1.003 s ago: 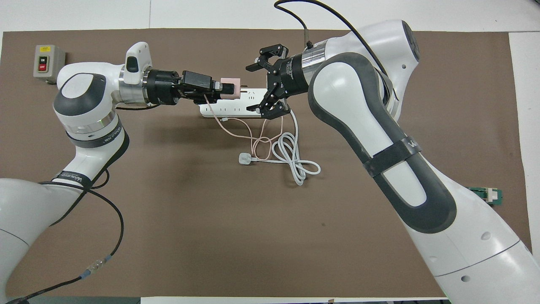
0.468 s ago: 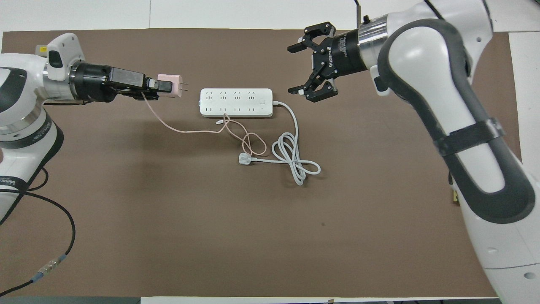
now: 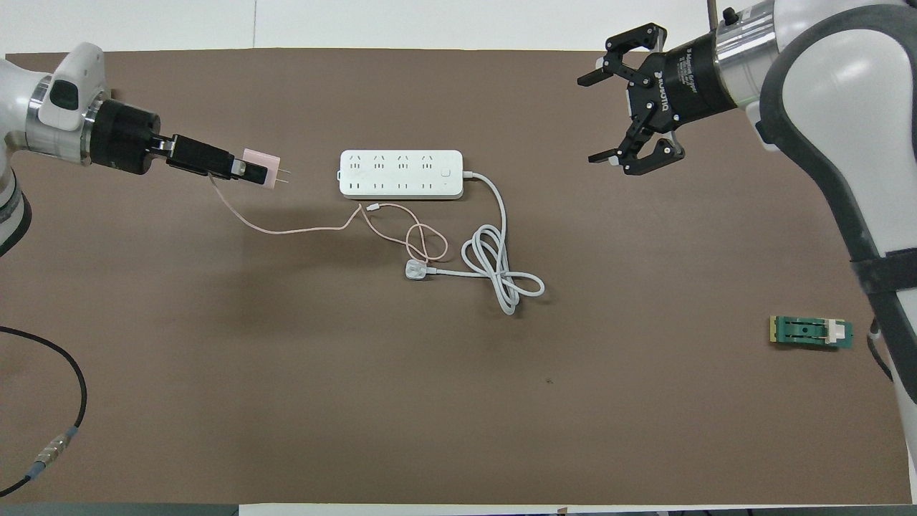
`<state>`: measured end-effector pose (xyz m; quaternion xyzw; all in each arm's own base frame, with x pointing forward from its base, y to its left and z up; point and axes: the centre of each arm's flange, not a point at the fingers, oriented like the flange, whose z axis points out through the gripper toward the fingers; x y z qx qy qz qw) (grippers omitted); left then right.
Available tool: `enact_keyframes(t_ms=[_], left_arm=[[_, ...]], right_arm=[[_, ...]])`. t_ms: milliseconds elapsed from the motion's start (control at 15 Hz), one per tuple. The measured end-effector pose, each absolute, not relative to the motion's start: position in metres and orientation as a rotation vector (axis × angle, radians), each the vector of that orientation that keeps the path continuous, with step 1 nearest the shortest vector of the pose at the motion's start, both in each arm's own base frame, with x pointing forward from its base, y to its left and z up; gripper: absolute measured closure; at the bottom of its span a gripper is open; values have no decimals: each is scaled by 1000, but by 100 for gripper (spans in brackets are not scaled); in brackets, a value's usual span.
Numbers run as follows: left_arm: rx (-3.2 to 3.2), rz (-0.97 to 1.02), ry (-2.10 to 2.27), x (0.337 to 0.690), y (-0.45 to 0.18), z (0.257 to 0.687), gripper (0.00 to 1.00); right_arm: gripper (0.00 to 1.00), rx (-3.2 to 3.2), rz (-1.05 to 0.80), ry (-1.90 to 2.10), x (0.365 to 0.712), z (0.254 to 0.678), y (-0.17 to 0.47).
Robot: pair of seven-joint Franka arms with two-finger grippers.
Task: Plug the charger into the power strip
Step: 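Carry the charger with the left gripper while the right gripper withdraws, then push the charger prongs into the power strip socket with the left gripper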
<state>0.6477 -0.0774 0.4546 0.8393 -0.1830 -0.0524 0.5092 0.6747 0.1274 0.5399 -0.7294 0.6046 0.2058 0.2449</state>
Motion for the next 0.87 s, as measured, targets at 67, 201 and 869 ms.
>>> enact_keyframes(t_ms=[67,201,869], left_arm=[[2085,-141,-486,647,-87,452,68],[2204,-160,-595,646,-111,448,68],[2521,112,-1484,655,-217,443,68]], right_arm=[[0,-2086,517,1598,670,544,117],[0,-2280,429,1471,661,550,104],[0,-2953,82,629,629,594,53]])
